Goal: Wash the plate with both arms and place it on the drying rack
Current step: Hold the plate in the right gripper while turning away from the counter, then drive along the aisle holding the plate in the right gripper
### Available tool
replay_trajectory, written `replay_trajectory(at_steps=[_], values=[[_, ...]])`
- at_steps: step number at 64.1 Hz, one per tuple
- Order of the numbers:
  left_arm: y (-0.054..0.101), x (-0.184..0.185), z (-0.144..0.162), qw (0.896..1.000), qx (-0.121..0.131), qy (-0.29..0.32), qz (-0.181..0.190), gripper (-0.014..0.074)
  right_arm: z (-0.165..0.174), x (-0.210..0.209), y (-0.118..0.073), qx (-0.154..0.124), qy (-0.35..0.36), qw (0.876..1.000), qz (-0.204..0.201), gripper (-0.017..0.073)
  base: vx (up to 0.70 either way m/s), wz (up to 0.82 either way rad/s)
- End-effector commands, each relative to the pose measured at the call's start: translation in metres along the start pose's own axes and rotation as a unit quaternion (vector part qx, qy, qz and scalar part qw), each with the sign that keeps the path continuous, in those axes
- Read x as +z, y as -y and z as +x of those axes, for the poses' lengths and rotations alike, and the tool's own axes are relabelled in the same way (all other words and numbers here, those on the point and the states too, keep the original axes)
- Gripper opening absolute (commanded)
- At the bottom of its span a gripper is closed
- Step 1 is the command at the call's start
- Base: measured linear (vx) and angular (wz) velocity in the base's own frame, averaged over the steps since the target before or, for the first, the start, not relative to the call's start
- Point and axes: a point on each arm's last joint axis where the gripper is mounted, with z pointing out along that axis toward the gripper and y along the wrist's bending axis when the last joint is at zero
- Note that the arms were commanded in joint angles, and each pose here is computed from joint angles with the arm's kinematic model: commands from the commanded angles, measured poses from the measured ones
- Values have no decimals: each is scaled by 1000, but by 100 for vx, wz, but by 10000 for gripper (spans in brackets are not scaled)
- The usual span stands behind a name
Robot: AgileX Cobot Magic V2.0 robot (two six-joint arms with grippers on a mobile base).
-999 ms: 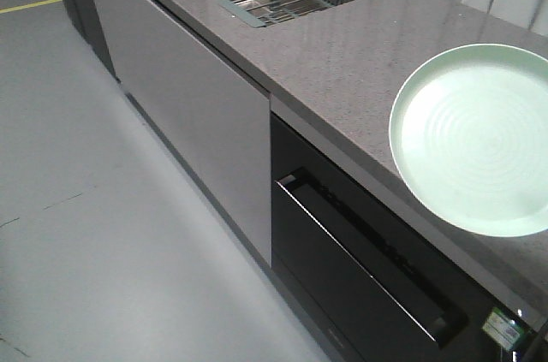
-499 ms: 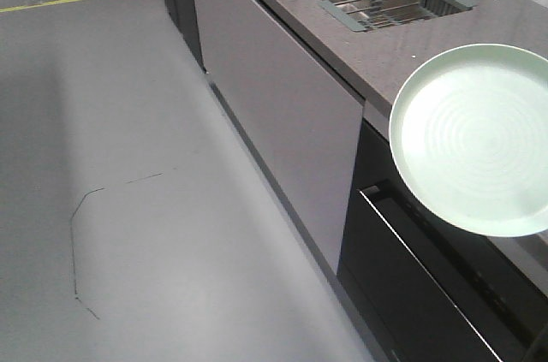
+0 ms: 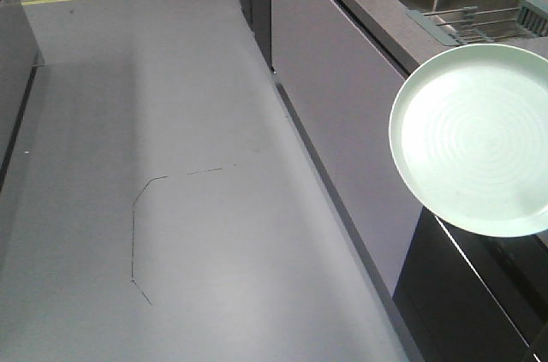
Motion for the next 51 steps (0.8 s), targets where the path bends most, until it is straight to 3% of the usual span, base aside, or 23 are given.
replay_trajectory(at_steps=[1,51], values=[[1,0,1,999,-2,31,7,-6,-11,-10,-4,-1,43,999,5,-6,7,26],[1,0,1,999,-2,31,7,-6,-11,-10,-4,-1,43,999,5,-6,8,30]])
